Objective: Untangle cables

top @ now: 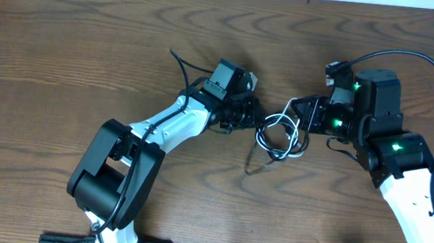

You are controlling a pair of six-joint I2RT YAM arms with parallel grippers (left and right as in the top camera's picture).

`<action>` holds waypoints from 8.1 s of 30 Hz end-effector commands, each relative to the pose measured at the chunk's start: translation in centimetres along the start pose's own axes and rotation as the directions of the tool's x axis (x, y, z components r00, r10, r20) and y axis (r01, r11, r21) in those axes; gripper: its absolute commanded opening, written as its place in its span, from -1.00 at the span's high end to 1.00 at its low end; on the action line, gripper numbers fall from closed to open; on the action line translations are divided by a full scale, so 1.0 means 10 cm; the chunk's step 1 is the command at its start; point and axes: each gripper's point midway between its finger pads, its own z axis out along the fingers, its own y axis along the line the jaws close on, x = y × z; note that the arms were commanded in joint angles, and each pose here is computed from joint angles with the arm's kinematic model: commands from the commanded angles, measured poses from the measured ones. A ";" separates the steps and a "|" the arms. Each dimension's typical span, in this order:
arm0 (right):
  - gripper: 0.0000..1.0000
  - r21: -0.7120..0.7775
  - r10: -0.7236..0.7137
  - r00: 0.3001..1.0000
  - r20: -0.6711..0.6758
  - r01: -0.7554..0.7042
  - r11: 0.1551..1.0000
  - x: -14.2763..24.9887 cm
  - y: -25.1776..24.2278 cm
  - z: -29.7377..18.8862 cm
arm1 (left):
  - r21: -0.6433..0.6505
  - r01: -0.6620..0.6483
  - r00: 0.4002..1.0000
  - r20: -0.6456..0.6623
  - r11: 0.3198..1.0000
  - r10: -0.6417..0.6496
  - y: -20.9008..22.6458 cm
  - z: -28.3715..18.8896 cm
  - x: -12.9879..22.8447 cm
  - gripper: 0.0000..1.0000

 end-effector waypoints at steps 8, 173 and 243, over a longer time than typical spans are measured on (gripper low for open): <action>0.98 0.150 0.026 1.000 -0.002 -0.026 0.988 0.06 -0.27 -0.04 | 0.125 -0.219 0.964 0.181 0.968 0.195 -0.62 -0.49 -0.28 0.86; 0.34 0.017 -0.253 0.831 -0.495 0.300 0.954 1.09 -0.62 1.16 | -0.206 -0.076 0.950 0.282 0.976 0.133 0.31 -1.53 -0.51 0.85; 0.98 -0.850 -0.310 0.948 -0.068 0.108 0.516 0.06 0.53 0.15 | 0.151 -0.404 0.906 0.204 0.902 0.372 -0.68 -1.27 -0.17 0.17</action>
